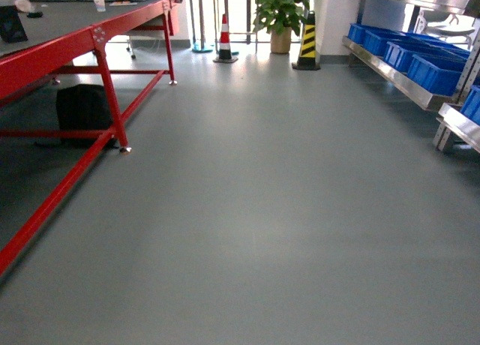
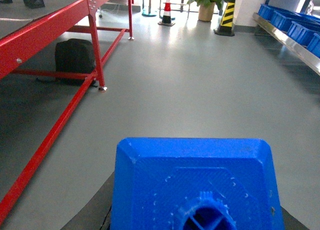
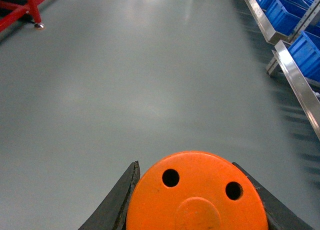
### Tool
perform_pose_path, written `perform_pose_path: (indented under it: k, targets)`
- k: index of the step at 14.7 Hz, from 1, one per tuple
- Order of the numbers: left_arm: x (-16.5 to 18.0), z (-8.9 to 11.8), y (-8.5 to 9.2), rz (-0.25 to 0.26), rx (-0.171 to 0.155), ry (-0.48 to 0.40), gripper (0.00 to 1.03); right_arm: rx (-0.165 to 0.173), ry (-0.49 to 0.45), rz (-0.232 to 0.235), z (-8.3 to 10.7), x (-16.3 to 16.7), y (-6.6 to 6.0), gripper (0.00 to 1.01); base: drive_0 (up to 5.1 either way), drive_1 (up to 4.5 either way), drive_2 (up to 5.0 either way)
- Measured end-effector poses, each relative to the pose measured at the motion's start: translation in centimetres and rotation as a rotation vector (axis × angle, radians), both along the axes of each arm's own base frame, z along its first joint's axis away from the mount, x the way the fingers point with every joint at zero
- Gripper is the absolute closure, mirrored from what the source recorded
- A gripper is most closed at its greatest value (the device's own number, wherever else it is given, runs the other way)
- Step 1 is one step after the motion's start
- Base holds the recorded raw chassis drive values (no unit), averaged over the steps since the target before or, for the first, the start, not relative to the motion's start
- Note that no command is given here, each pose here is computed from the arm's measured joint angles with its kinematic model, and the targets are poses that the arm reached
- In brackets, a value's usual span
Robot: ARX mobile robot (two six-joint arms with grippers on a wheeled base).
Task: Sort blue parts and orange caps into right shelf containers
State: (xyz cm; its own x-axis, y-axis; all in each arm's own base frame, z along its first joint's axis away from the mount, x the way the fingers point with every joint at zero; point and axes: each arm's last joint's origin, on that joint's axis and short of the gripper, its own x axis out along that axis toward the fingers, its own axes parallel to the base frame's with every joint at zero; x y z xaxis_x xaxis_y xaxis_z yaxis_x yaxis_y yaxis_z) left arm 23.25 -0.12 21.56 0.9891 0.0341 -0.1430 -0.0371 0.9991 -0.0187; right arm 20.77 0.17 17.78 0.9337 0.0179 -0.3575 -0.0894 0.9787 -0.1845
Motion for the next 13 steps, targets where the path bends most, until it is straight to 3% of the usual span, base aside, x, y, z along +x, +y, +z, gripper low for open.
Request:
perform_pose_path:
  k: [13]
  targets:
    - [0.02,0.07,0.02,0.003,0.000,-0.004,0.59,0.001,0.001,0.002,-0.01,0.00,0.01,0.58,-0.1,4.01,-4.2]
